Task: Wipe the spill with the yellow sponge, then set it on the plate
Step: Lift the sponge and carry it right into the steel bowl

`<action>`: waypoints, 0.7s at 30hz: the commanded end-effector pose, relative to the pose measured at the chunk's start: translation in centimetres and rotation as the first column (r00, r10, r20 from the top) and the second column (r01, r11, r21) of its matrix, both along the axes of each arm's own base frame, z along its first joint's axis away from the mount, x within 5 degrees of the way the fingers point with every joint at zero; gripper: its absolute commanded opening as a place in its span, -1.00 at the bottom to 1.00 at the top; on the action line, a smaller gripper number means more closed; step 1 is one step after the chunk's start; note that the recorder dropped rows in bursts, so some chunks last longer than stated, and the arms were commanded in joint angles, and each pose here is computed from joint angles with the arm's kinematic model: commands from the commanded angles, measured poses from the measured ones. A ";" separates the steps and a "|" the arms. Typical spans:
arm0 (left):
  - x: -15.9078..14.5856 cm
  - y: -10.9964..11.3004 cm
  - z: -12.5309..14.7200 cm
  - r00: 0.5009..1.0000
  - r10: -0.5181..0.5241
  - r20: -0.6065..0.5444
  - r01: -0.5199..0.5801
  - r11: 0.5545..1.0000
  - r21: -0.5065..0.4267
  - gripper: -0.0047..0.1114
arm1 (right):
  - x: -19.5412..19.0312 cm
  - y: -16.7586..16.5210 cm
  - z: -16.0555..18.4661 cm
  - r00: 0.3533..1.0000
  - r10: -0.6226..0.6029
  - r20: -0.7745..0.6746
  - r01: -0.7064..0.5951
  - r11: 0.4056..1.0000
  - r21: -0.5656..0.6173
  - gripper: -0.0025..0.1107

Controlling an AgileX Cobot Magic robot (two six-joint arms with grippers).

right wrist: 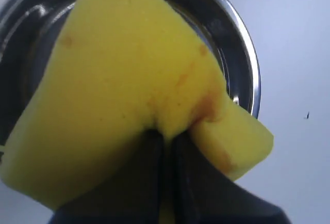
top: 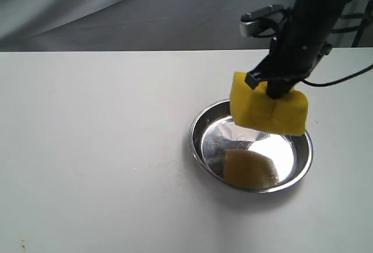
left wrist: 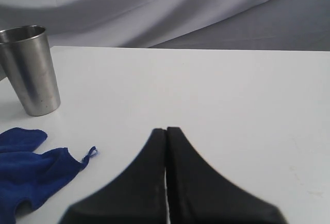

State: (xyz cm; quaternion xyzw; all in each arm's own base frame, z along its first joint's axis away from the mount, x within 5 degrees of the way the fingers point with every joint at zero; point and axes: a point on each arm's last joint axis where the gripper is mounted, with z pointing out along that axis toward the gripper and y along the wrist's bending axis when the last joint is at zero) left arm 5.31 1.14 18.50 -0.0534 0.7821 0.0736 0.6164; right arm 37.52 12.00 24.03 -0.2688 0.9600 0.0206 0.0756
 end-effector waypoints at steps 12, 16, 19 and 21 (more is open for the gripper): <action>0.0 0.0 0.0 1.000 -0.003 0.007 0.003 1.000 -0.003 -0.92 | 0.0 -1.4 -5.2 0.999 -0.039 0.026 0.039 0.999 -0.002 -0.96; 0.0 0.0 0.0 1.000 -0.003 0.007 0.003 1.000 -0.003 -0.92 | 0.1 -0.9 -6.5 1.000 -0.010 -0.006 0.010 0.999 0.031 -0.66; 0.0 0.0 0.0 1.000 -0.003 0.007 0.003 1.000 -0.003 -0.92 | 0.2 -0.8 -6.5 1.000 -0.015 0.000 0.015 0.999 0.042 -0.24; 0.0 0.0 0.0 1.000 -0.003 0.007 0.003 1.000 -0.003 -0.92 | 0.1 -0.9 -6.5 1.000 -0.014 -0.007 0.015 0.999 0.040 -0.04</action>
